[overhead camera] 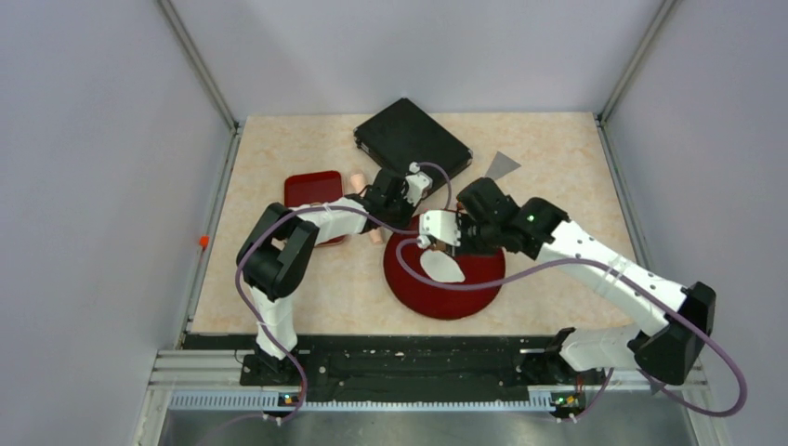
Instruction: Roll out the dumpling wrappers from the dough
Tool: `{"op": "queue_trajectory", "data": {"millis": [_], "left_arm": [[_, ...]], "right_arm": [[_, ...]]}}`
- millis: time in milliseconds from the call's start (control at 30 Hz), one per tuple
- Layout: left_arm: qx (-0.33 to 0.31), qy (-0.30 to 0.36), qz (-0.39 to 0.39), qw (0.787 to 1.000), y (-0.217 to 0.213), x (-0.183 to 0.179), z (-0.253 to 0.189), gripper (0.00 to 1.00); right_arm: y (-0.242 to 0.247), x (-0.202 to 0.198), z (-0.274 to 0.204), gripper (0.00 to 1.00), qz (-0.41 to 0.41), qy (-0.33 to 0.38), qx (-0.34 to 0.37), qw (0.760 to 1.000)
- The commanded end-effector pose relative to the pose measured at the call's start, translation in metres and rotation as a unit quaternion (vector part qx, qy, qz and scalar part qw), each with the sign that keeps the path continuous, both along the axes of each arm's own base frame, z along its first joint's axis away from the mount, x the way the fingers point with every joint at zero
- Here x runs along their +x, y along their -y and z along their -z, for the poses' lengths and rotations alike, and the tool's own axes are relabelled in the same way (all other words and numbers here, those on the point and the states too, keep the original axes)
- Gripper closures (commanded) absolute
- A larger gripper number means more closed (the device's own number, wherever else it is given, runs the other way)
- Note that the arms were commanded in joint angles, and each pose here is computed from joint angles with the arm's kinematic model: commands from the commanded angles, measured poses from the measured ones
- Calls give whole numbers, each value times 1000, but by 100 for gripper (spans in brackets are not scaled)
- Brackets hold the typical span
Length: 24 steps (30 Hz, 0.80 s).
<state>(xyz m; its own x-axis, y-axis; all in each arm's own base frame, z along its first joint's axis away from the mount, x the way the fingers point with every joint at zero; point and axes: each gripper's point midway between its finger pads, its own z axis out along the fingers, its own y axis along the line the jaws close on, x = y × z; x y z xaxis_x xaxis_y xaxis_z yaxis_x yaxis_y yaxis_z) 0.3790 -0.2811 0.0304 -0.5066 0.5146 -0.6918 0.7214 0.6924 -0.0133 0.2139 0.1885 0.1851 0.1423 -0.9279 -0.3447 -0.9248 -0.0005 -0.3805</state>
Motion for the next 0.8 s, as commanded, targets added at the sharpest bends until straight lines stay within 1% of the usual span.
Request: {"op": "queue_trajectory", "data": {"millis": [0, 133, 267, 367, 400, 533, 633, 767], "left_arm": [[30, 27, -117, 992, -27, 20, -1, 100], [21, 40, -187, 981, -37, 22, -6, 100], [12, 43, -223, 974, -44, 18, -10, 100], [8, 44, -235, 971, -45, 17, -11, 100], [2, 55, -243, 968, -44, 20, -14, 100], [12, 56, -258, 964, -48, 19, -3, 100], [12, 53, -258, 965, -48, 18, 4, 100], [13, 58, -258, 964, -50, 18, 6, 100]], "right_arm": [[-11, 45, -2, 100, 98, 44, 10, 994], [-11, 51, 17, 100, 134, 28, -15, 990], [-9, 50, 25, 100, 139, 19, -27, 990], [-5, 54, 27, 100, 148, 27, -41, 988], [-4, 56, 29, 100, 152, 33, -46, 987], [-2, 58, 43, 100, 155, 33, -68, 985], [-1, 59, 56, 100, 152, 48, -92, 983], [0, 49, 74, 100, 135, 30, -117, 983]]}}
